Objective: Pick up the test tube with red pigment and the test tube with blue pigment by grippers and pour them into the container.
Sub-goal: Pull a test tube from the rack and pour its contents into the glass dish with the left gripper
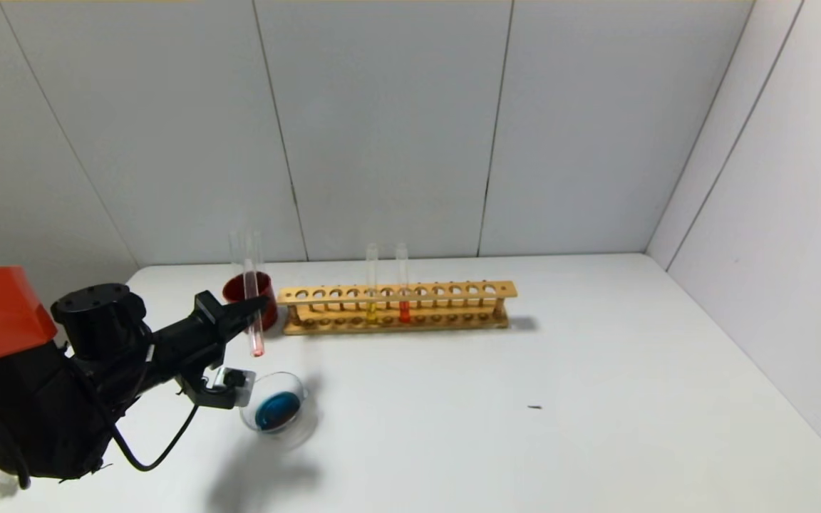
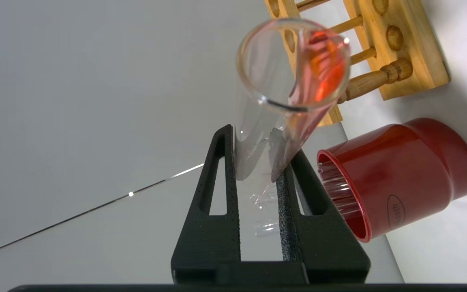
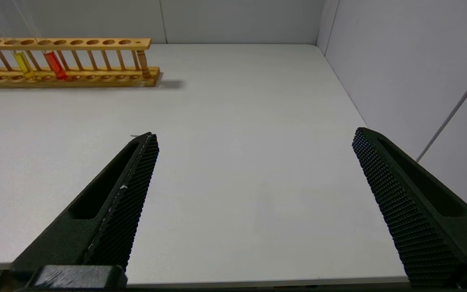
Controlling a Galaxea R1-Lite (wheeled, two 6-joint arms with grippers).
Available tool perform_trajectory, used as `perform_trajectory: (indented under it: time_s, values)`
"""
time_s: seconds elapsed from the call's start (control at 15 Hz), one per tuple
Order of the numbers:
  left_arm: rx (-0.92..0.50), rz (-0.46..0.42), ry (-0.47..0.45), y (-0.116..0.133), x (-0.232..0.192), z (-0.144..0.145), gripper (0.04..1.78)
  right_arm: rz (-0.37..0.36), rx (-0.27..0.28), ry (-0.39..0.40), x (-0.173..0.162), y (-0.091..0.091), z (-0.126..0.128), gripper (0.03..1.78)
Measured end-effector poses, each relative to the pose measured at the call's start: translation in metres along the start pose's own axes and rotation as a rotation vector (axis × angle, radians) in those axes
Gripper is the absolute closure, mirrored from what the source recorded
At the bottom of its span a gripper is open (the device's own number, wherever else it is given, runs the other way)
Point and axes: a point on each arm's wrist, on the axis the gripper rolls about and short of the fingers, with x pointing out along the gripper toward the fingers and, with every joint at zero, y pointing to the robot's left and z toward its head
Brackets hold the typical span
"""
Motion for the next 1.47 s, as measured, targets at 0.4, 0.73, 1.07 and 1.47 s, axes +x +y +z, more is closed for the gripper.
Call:
perform_trajectory:
  time_s: [0.4,0.73,1.07,1.47]
  values:
    - [0.052,0.019,-0.013,0.0019,-0.0012,-0.0032,1.51,0.0,0.0,0.0,0.0,0.0,0.0,0.06]
    - [0.084,0.024,-0.012,0.0032,-0.0017,-0.0043,1.51,0.0,0.0,0.0,0.0,0.0,0.0,0.06]
    - [0.099,0.026,-0.013,0.0034,-0.0019,-0.0042,1.51,0.0,0.0,0.0,0.0,0.0,0.0,0.06]
    - [0.043,0.029,0.008,0.0094,-0.0061,-0.005,1.51,-0.001,0.0,0.0,0.0,0.0,0.0,0.06]
